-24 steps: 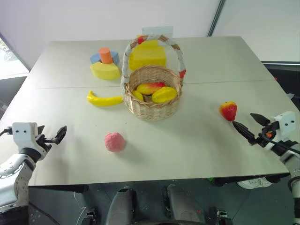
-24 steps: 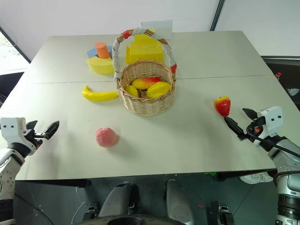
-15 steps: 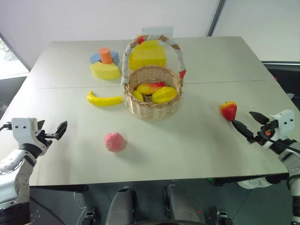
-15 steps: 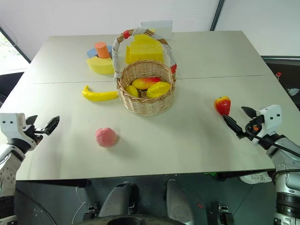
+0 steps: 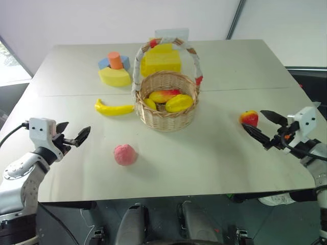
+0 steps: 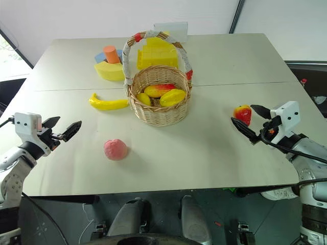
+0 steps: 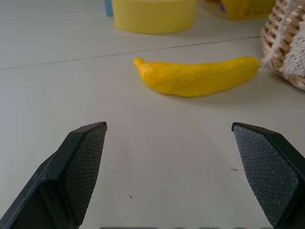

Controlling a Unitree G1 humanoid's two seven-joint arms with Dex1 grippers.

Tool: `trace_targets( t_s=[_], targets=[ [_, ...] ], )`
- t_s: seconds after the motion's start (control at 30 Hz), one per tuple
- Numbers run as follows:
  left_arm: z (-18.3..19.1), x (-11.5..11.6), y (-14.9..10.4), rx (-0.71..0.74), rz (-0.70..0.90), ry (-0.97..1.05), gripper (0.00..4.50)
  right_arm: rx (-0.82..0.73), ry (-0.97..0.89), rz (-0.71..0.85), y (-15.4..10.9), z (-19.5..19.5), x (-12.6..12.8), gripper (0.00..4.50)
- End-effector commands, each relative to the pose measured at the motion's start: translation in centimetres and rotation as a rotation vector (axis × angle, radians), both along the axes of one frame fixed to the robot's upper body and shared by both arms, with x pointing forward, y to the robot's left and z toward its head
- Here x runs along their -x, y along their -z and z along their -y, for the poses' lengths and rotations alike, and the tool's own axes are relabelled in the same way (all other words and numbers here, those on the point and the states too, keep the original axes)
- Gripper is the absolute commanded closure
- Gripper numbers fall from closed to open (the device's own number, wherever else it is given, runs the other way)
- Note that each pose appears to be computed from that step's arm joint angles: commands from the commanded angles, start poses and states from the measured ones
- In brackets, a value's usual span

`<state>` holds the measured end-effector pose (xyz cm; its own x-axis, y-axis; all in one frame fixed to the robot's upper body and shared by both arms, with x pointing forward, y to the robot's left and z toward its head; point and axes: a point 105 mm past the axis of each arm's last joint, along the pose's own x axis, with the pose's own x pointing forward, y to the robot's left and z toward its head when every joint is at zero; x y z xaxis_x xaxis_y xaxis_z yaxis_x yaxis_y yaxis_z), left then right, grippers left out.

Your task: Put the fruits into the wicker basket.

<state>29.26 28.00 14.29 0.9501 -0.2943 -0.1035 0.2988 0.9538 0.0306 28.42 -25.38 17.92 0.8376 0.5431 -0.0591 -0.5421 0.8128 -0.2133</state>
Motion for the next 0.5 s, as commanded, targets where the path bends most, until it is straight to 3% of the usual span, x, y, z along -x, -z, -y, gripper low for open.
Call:
trace_targets(
  t_s=[0.03,0.27,0.5],
  targets=[
    [3.8,0.9,-2.6,0.001,0.040,0.224,0.00,0.012,-0.149,0.007,-1.5,-3.3,1.1,0.22],
    [9.6,3.9,-1.7,-0.100,-0.119,0.593,0.00,-0.021,-0.452,0.014,-2.3,-11.6,2.7,0.22],
    [11.1,4.2,0.9,-0.301,-0.252,0.668,0.00,-0.021,-0.538,-0.009,-1.8,-13.7,3.5,0.22]
  ],
)
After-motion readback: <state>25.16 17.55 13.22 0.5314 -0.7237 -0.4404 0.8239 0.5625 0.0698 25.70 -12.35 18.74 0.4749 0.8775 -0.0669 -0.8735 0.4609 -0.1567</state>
